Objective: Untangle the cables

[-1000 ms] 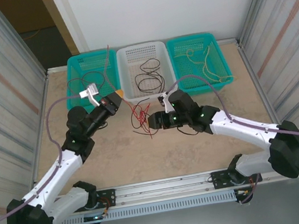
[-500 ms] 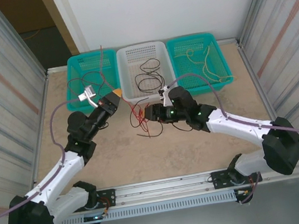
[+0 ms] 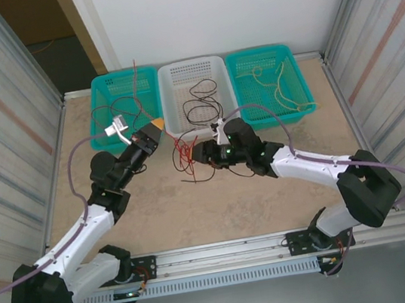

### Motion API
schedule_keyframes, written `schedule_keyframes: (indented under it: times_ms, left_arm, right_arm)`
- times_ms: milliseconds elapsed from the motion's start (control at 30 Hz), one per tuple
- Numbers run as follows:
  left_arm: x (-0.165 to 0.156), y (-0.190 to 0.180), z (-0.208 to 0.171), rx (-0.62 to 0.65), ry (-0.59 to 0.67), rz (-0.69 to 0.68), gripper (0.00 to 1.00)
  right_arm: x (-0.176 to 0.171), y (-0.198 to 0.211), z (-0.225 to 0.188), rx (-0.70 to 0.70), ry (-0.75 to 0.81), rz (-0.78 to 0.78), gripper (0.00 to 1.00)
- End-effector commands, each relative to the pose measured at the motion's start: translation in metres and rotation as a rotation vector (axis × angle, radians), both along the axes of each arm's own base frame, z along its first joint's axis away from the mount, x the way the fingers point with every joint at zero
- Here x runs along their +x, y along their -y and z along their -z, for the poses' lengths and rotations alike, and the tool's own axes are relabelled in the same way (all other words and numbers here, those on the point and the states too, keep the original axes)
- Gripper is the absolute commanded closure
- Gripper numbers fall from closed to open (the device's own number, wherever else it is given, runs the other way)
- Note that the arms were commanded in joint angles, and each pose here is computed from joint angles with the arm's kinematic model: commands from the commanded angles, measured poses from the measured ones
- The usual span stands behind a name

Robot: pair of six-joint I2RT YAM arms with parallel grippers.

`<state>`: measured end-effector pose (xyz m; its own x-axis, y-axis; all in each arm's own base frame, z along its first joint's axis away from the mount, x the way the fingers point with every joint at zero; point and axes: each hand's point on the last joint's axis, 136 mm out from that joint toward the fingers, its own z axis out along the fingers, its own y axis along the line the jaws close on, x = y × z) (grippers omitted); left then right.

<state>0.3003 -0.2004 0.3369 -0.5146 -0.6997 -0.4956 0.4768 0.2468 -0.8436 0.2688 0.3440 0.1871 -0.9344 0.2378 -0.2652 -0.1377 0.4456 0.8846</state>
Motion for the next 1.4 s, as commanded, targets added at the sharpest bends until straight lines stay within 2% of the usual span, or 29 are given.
schedule_keyframes:
  times_ms: [0, 167, 367, 633, 733, 833, 900, 967, 1100, 1233, 1367]
  left_arm:
    - [-0.002, 0.0, -0.012, -0.041, 0.041, 0.002, 1.0]
    - [-0.001, -0.002, -0.016, -0.035, 0.051, -0.011, 1.0]
    - [0.0, -0.008, -0.027, 0.048, 0.056, -0.061, 1.0]
    - [0.004, -0.068, -0.014, 0.33, -0.109, -0.39, 1.0]
    - [0.003, -0.103, 0.004, 0.484, -0.251, -0.541, 1.0]
    - [0.001, -0.128, 0.017, 0.568, -0.354, -0.639, 1.0]
    - [0.003, -0.126, 0.017, 0.559, -0.349, -0.626, 1.0]
    - [0.007, -0.11, 0.015, 0.517, -0.307, -0.556, 1.0]
    - [0.013, -0.076, 0.011, 0.453, -0.238, -0.4, 1.0]
    - [0.016, -0.049, 0.001, 0.418, -0.175, -0.269, 1.0]
    - [0.016, -0.025, -0.009, 0.362, -0.123, -0.146, 1.0]
  right_arm:
    - [0.001, -0.004, 0.002, 0.037, -0.023, -0.018, 0.65]
    - [-0.003, 0.001, 0.021, -0.031, -0.03, -0.023, 0.8]
    - [-0.015, 0.03, 0.075, -0.321, -0.035, -0.008, 0.89]
    - [-0.043, 0.077, 0.132, -0.65, -0.102, -0.049, 0.98]
    - [-0.055, 0.089, 0.138, -0.811, -0.055, -0.1, 0.99]
    - [-0.067, 0.09, 0.142, -0.881, -0.016, -0.166, 0.98]
    - [-0.072, 0.089, 0.143, -0.911, 0.007, -0.201, 0.91]
    - [-0.072, 0.092, 0.137, -0.96, 0.046, -0.217, 0.81]
    - [-0.062, 0.1, 0.102, -0.987, 0.146, -0.192, 0.46]
    - [-0.065, 0.081, 0.041, -0.78, 0.287, -0.225, 0.26]
    - [-0.068, 0.053, -0.024, -0.57, 0.434, -0.26, 0.22]
